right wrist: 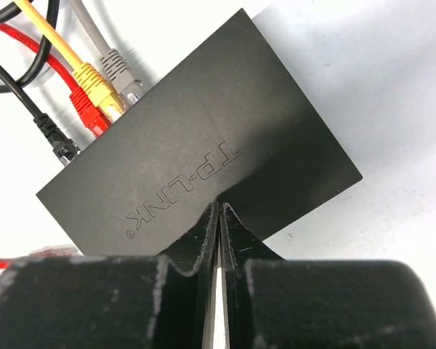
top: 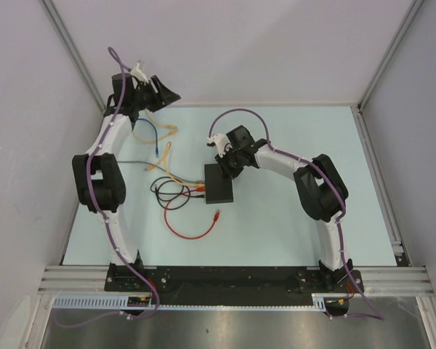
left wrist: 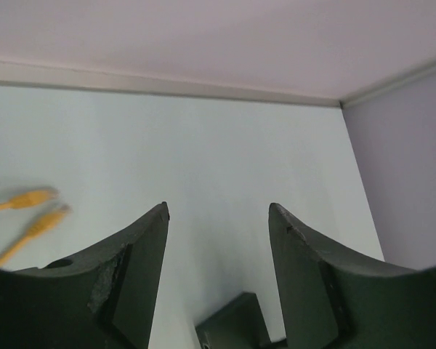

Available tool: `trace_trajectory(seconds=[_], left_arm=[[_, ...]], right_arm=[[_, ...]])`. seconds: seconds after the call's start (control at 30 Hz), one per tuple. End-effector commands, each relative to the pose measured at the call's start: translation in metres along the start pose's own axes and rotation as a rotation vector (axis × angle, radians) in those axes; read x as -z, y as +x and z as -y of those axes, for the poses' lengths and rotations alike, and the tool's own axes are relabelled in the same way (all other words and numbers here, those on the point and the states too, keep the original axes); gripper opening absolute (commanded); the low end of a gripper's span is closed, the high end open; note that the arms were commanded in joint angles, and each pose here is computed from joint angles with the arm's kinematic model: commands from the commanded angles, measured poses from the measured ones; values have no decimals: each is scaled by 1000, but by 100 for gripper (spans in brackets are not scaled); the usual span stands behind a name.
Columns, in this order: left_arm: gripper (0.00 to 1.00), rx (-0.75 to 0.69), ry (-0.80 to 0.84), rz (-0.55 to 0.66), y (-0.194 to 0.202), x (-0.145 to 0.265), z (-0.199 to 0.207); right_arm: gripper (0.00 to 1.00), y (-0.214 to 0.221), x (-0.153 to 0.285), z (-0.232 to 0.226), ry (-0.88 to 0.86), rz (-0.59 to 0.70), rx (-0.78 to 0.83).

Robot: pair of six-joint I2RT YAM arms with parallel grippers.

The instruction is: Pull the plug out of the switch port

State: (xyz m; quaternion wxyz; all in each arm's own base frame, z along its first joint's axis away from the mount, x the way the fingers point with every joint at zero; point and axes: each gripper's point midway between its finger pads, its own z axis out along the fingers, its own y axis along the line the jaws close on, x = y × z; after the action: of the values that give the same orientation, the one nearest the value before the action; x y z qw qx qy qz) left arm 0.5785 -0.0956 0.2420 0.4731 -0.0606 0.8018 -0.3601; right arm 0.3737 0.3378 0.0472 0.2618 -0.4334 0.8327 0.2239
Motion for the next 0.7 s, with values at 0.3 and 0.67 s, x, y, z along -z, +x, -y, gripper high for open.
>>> trace_trajectory(seconds=[0.3, 0.67], left_arm=[[59, 120, 64, -390, 164, 10, 11], [64, 189, -64, -460, 225, 24, -9]], right_arm=[[57, -6, 39, 8, 93, 10, -104], [77, 5, 6, 2, -51, -37, -128]])
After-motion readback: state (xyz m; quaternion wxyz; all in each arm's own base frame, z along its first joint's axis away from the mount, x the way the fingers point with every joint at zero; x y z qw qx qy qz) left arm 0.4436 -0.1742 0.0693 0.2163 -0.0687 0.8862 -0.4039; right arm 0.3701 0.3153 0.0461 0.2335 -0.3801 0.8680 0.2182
